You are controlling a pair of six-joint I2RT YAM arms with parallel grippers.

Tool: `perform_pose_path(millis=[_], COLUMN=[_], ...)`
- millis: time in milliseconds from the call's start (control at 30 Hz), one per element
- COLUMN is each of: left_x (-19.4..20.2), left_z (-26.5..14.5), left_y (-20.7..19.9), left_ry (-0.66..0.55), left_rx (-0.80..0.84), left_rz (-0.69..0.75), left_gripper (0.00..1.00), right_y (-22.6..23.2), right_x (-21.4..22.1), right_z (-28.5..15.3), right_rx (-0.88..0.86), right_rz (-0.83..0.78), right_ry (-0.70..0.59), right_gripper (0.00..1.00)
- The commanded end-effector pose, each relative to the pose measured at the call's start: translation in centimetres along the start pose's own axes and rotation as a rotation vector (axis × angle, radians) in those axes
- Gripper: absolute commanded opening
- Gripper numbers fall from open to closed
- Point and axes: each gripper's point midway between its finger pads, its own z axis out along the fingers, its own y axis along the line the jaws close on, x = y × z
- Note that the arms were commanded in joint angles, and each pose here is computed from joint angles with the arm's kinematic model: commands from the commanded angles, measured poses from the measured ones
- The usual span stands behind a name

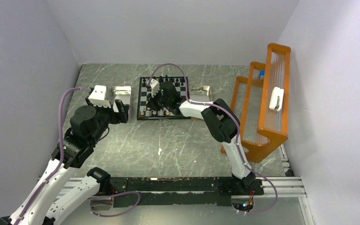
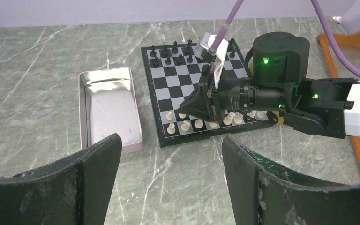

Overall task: Set up the chess pieces on the board
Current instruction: Place the chess piece on the chessboard.

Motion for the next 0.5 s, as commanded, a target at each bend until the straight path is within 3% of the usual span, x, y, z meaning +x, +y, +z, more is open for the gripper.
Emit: perform_pose_path(millis=[0,300,467], left_x=[-0.31,-0.25,-0.24], left_z=[0.04,0.04,0.05], left_y=[0.29,0.31,0.27], left_ry=[-0.013,-0.011,-0.011], left_rx=[-0.009,-0.01,-0.008], left_rz=[0.004,0.004,0.004], left_gripper=[0.82,0.82,0.83], right_y=[0.77,0.8,0.83], right_x=[-0.47,-0.72,-1.34], right_z=[-0.82,-0.61,-0.56], right_rx=[-0.014,-0.021,-0.021], right_rz=[-0.011,-0.002,0.01], right_ry=[0.014,0.014,-0.008], right_gripper=[0.14,0.15,0.25])
